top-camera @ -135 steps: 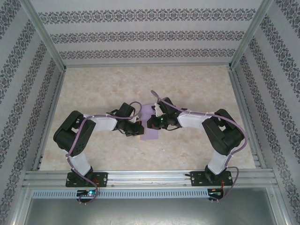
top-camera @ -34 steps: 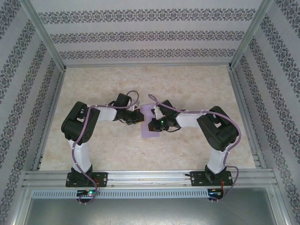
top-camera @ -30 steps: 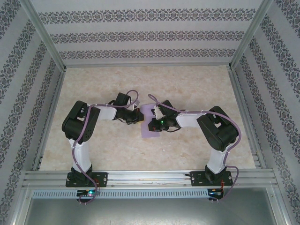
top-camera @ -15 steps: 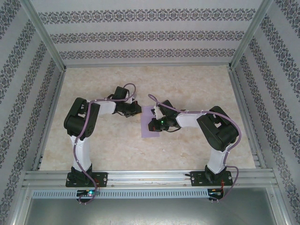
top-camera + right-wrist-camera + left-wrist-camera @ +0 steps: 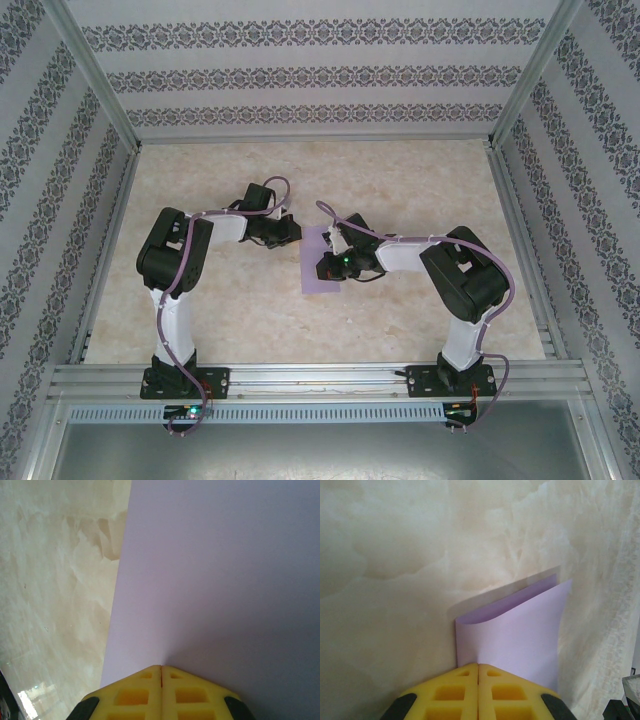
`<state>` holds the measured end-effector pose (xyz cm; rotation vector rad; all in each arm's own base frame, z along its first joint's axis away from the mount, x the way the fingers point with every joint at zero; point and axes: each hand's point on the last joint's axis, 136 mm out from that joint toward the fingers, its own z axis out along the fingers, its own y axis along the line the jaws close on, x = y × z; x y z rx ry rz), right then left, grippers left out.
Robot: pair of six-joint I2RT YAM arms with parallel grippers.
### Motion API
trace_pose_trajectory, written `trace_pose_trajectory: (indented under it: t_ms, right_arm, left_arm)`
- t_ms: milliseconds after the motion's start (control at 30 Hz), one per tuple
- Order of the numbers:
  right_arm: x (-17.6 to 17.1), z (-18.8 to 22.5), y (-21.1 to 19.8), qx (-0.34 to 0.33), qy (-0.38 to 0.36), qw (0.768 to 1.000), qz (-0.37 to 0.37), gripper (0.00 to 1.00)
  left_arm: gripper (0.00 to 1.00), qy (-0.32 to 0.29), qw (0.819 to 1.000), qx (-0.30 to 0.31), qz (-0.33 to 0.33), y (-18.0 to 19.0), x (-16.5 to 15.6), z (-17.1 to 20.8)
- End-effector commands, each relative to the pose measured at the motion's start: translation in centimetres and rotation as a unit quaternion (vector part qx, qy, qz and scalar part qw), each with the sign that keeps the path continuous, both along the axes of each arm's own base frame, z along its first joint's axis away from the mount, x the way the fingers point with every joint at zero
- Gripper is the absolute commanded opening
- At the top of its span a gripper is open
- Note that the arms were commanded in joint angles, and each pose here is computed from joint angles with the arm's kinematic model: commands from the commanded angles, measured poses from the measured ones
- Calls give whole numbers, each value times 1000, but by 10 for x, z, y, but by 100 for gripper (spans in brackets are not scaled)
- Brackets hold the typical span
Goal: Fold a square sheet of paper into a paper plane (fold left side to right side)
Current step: First fold the square sheet of paper in half at the center of the table.
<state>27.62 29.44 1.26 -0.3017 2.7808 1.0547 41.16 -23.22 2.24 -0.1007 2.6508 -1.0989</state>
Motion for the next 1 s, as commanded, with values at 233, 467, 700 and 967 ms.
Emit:
trace_pose_trajectory:
  t_ms: [233, 467, 700, 967]
  right_arm:
    - [-32, -57, -53, -120, 75, 989, -29, 0]
    - [-30, -55, -52, -118, 73, 990, -30, 0]
    - [-30, -55, -51, -117, 73, 990, -30, 0]
    - [-29, -57, -50, -119, 73, 990, -29, 0]
  left_arm:
    - [7, -68, 994, 61, 54, 38, 58, 0]
    - [7, -80, 994, 56, 57, 39, 64, 9]
    - [6, -98, 994, 16, 50, 35, 36, 35]
    - [6, -110, 991, -66, 38, 20, 10, 54]
